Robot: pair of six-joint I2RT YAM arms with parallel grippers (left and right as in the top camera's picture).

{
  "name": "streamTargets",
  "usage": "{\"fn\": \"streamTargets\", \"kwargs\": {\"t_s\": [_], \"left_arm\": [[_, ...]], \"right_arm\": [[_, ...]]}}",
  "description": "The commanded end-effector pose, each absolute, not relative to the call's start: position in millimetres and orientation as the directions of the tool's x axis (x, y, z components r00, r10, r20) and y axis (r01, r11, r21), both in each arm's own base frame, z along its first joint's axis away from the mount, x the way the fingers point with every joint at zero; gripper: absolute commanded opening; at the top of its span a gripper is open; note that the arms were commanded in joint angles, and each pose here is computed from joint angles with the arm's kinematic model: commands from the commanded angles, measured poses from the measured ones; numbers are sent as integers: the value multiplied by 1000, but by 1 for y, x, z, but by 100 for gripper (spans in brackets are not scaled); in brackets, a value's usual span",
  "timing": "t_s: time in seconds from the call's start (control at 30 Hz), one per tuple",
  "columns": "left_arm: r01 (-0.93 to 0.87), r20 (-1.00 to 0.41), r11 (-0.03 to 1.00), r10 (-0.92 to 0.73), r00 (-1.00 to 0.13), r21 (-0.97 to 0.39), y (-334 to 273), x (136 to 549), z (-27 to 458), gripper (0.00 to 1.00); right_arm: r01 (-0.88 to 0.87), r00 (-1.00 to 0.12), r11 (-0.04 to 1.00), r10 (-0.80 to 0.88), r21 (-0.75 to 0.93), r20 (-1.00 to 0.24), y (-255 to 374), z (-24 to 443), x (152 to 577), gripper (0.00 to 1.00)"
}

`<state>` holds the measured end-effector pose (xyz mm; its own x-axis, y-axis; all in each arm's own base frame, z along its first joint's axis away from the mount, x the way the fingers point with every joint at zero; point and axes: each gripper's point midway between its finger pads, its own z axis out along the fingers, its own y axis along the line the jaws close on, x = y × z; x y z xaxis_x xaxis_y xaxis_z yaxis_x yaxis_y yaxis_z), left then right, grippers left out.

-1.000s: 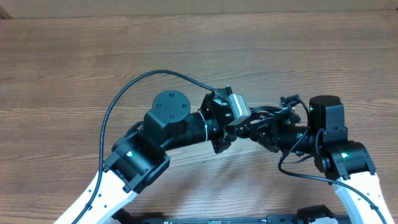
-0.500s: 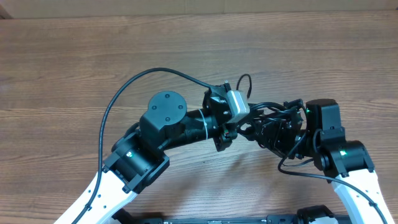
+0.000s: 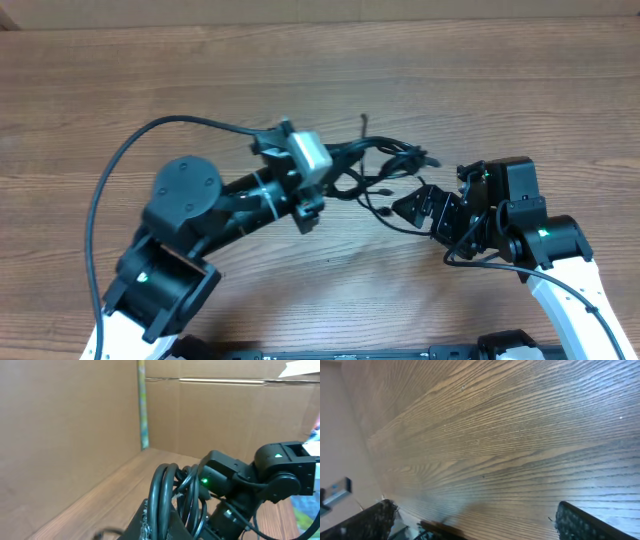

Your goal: Untangle cables

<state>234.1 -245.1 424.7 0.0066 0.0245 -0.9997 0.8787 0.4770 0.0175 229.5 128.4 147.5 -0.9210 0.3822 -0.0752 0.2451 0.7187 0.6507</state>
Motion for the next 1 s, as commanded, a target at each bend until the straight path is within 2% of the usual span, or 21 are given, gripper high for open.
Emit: {"fn": "streamTargets", "kwargs": {"t_s": [0.0,0.5,0.97], "left_arm": [[852,-998,522,-13,57,42,-226,229,449,4],[798,-996,600,-26,91,57,-208,233,460,4],[723,-995,688,-13,95,60,-195,248,459,4]], "right_arm": [[257,-913,741,396,620,-95,122,143,232,100],[337,-884,813,447,475,-138,93,126,230,100],[447,-820,871,490,202,-297,34,112,235,100]]}}
